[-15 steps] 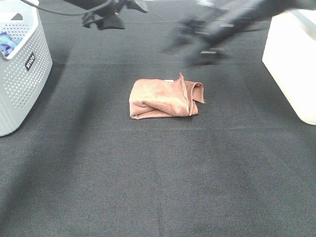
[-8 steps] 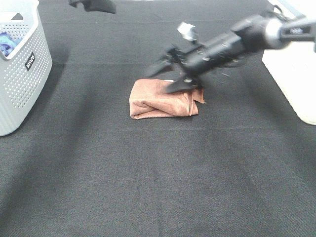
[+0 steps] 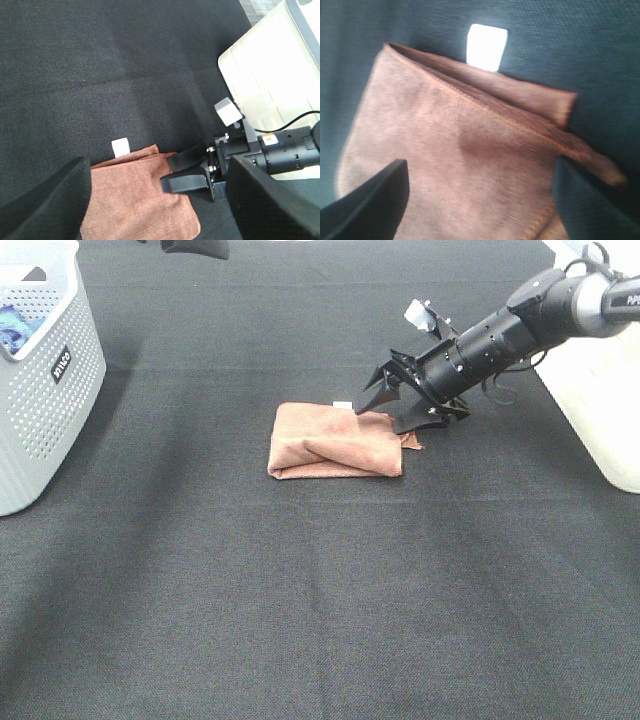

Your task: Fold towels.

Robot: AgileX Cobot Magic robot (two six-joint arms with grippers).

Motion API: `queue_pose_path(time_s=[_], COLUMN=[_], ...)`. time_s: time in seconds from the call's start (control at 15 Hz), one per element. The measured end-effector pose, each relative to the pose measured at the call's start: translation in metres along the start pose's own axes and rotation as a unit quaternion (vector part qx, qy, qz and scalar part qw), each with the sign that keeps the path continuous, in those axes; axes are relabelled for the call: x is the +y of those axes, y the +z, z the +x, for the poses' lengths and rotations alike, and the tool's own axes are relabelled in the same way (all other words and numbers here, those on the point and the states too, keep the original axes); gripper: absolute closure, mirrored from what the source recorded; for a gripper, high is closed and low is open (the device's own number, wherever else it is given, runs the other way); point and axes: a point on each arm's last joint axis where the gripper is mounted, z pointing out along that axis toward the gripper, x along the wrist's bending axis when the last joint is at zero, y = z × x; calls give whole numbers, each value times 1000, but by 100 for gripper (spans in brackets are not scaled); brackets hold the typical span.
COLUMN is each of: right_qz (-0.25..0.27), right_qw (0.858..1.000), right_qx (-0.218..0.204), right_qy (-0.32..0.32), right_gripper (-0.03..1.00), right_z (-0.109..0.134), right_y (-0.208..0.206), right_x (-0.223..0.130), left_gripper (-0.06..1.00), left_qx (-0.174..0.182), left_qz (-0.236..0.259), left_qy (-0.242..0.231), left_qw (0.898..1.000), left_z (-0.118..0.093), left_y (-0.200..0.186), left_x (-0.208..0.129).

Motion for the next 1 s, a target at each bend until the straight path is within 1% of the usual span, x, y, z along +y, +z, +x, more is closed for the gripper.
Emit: queue_pose_path(time_s=[0.07,0.13,0.27,0.33,0.47,0.53,0.6,0.73,0.8,0.87,1.0], right_qz=[-9,-21,-48,-58,-59,-59,-51,-28,-13,10,7], right_qw=[999,998,994,992,989,989,986,986,986,985,981], right_qx=[-26,-43,-65,-79,-107,-107,-132,-149,-153,-160,-183], right_qy=[-24,-42,-74,-81,-86,-86,-83,-75,-70,-56,-65], right_gripper=[22,22,22,22,22,22,22,22,22,22,22], right_z=[1,5,26,36,55,55,73,98,109,117,127], right_y=[-8,-19,-51,-67,-98,-98,-120,-145,-156,-170,-183], right_x=[4,9,21,25,27,27,24,15,9,1,-2], left_gripper=[23,23,23,23,23,23,23,23,23,23,23], left_qx=[1,3,16,28,62,62,95,129,160,180,209], left_qz=[1,4,20,22,29,29,41,57,64,56,24], left_qy=[2,5,23,39,84,84,113,125,135,140,144], left_qw=[1000,1000,999,999,994,994,988,982,976,972,967], left_z=[0,-1,-2,-5,-14,-14,-21,-28,-35,-41,-53], left_y=[-1,-2,-9,-16,-42,-42,-66,-92,-118,-135,-172], left_x=[0,0,-1,0,4,4,6,6,5,7,7])
